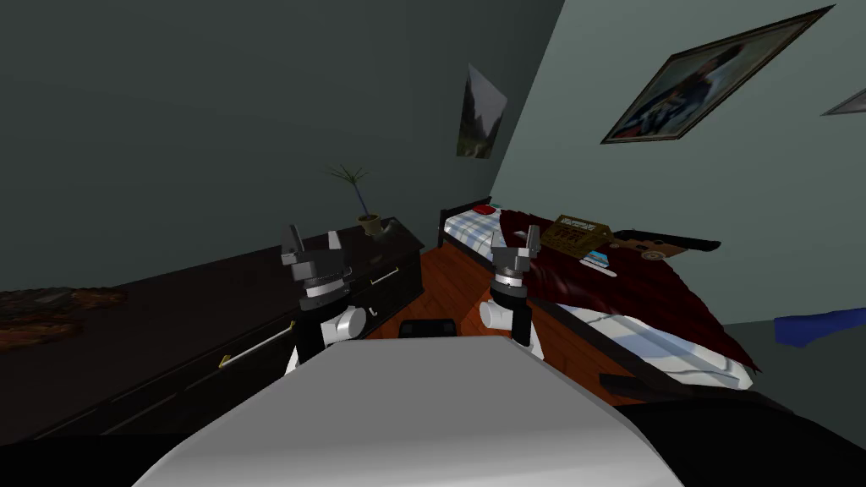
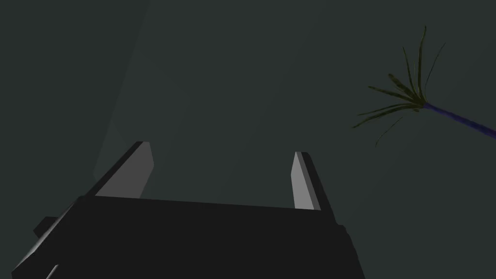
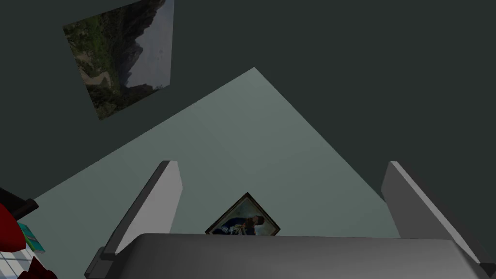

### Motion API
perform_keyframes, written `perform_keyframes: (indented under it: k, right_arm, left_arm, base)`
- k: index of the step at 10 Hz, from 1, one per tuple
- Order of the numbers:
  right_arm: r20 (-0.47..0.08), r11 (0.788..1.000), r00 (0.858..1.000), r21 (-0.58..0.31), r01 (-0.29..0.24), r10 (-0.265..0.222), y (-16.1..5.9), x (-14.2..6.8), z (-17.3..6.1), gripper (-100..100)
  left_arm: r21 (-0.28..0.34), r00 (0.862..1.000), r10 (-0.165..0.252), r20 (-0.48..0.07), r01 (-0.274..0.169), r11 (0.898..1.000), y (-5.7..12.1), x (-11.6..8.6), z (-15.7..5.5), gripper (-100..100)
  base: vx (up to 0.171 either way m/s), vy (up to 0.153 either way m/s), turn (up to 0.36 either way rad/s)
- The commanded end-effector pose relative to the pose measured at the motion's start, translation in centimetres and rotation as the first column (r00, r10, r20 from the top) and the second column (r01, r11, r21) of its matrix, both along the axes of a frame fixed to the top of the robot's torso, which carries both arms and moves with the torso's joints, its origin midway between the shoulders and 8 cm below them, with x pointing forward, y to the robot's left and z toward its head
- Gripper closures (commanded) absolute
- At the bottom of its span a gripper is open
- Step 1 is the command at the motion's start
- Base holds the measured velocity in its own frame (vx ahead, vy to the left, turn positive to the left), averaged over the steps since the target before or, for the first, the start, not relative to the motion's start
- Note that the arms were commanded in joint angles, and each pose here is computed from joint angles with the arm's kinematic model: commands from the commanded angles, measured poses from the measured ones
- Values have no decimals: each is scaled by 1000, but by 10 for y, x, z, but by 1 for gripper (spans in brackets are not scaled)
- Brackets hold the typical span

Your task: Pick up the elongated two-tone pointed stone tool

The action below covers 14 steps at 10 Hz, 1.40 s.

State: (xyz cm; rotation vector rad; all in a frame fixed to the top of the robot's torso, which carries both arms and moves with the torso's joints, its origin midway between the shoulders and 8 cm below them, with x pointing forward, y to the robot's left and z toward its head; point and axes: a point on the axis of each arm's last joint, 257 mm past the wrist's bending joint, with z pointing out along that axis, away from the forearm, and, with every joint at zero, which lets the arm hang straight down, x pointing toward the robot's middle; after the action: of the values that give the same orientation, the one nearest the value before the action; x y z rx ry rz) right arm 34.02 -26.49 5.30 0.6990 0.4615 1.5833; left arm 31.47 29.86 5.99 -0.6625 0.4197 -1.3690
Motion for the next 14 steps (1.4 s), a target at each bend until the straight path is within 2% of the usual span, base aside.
perform_keyframes:
  k: [1,3,4,6,7,8,9,10,11,12,13,14]
  right_arm:
    - [0,1000,1000,0,0,0,0,0,0,0]
    - [0,1000,1000,0,0,0,0,0,0,0]
    - [0,1000,1000,0,0,0,0,0,0,0]
    - [0,1000,1000,0,0,0,0,0,0,0]
    - [0,1000,1000,0,0,0,0,0,0,0]
    - [0,1000,1000,0,0,0,0,0,0,0]
    - [0,1000,1000,0,0,0,0,0,0,0]
    - [0,1000,1000,0,0,0,0,0,0,0]
    - [0,1000,1000,0,0,0,0,0,0,0]
    - [0,1000,1000,0,0,0,0,0,0,0]
    - [0,1000,1000,0,0,0,0,0,0,0]
    - [0,1000,1000,0,0,0,0,0,0,0]
  left_arm:
    - [32,999,-18,-34,19,999,-1,5,-5,-100]
    - [67,994,-35,-103,42,997,2,16,-16,-100]
    - [74,993,-38,-109,46,996,1,17,-16,-100]
    - [105,980,-48,-192,70,992,8,27,-31,-100]
    - [104,976,-49,-213,72,992,9,31,-35,-100]
    - [116,965,-50,-257,82,990,14,36,-44,-100]
    - [113,961,-49,-273,83,990,15,38,-47,-100]
    - [121,946,-48,-319,91,988,22,43,-56,-100]
    - [117,941,-47,-336,91,989,23,45,-60,-100]
    - [122,922,-44,-385,98,988,32,50,-71,-100]
    - [117,914,-42,-403,97,988,33,52,-75,-100]
    - [122,897,-38,-440,102,987,42,55,-83,-100]
  base:
    - [-20,7,-12]
    - [-45,34,-20]
    - [-42,40,-14]
    - [-44,48,-24]
    - [-41,47,-18]
    - [-37,49,-27]
    - [-29,37,-14]
    - [-33,34,-29]
    - [-29,38,-15]
    - [-38,42,-41]
    - [-32,40,-12]
    - [-40,47,-33]
